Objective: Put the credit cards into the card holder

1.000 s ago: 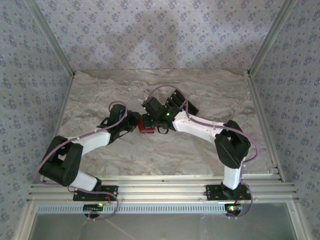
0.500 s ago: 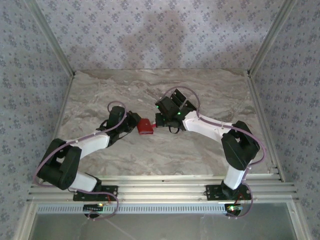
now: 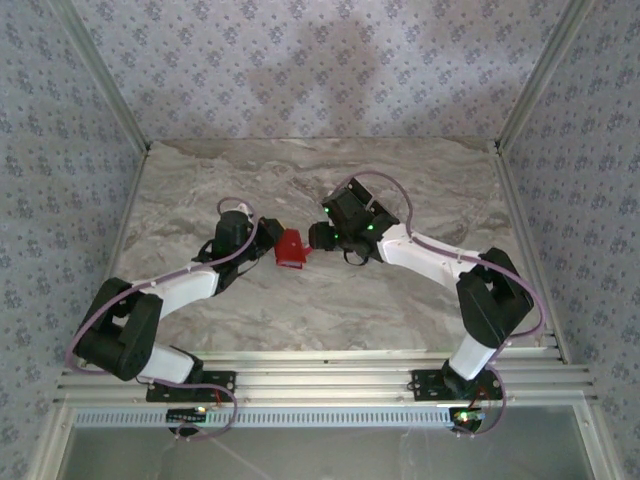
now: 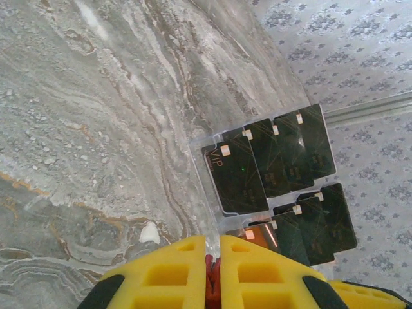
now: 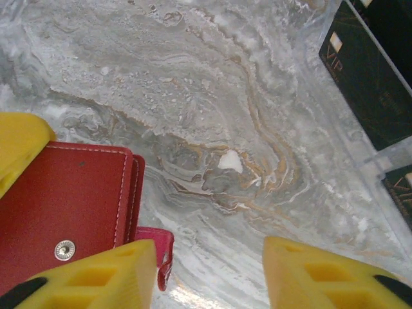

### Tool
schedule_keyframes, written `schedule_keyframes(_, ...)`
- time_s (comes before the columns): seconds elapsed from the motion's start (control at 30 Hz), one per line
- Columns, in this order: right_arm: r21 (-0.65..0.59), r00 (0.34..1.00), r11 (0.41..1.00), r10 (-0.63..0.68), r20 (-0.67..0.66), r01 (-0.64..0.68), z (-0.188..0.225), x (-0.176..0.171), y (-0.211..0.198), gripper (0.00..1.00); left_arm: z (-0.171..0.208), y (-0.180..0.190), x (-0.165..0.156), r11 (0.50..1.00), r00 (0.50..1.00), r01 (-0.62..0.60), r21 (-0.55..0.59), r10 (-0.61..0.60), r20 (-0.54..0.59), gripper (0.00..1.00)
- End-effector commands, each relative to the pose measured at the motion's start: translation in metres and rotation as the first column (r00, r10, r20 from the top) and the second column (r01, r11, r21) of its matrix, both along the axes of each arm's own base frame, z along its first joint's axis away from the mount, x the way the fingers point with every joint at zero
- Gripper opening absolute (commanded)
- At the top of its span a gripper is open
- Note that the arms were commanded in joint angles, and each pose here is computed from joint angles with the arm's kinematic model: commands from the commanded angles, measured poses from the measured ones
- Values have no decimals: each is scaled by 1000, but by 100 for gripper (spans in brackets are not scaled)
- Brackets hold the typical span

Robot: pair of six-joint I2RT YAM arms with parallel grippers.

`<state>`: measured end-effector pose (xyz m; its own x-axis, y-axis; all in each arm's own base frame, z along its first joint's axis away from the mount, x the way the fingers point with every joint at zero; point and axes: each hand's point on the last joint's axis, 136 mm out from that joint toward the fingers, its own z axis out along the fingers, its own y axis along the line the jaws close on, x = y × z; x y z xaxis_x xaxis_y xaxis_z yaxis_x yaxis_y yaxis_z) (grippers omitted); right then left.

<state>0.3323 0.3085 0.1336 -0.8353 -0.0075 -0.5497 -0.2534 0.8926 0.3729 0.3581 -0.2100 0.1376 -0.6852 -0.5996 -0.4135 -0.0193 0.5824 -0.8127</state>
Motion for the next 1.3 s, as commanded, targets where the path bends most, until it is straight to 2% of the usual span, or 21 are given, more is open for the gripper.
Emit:
schedule_keyframes(0.0,50,1000,999,19,-24,-18,2,-10,4,53,18,-8,0,999,996,41,-10,-40,77,0)
schedule_keyframes(0.13,62,999,998,9,-52,-6,-6,-10,7,52,20,-11,1,999,996,46,-13,-45,82,0)
schedule_keyframes(0.23,59,998,998,8,-68,-4,-15,-8,9,47,22,-12,1,999,995,48,-15,-47,86,0)
schedule_keyframes(0.37,76,995,997,26,-93,-19,-23,-8,16,26,24,-12,1,999,995,48,-17,-47,90,0)
schedule_keyframes(0.57,106,993,994,42,-109,-30,-25,-10,21,0,24,-12,2,999,995,47,-16,-46,92,0)
schedule_keyframes(0.67,114,994,993,43,-104,-31,-21,-11,20,0,20,-11,1,999,995,45,-5,-44,89,0)
schedule_keyframes(0.7,114,994,993,44,-100,-32,-19,-11,19,0,17,-10,1,999,996,42,4,-42,80,3)
schedule_keyframes(0.73,115,995,993,44,-95,-33,-16,-11,19,0,14,-8,0,999,997,37,17,-38,74,13)
schedule_keyframes(0.77,111,994,993,45,-95,-34,-15,-12,18,0,9,-6,-1,999,997,31,33,-33,63,29)
schedule_keyframes(0.83,104,995,994,46,-91,-37,-13,-12,16,0,-1,-2,-3,998,999,25,64,-28,42,54)
schedule_keyframes(0.87,96,994,995,47,-95,-38,-15,-13,16,0,-6,1,-5,996,999,22,84,-25,31,63)
schedule_keyframes(0.93,86,993,995,51,-103,-42,-19,-14,15,0,-17,6,-8,992,1000,19,125,-20,7,73)
schedule_keyframes(1.07,78,991,995,66,-115,-58,-25,-16,18,0,-37,19,-16,979,999,17,204,-9,-38,79)
schedule_keyframes(1.27,91,991,993,82,-101,-73,-14,-18,24,0,-41,22,-25,964,996,62,261,-44,-74,81)
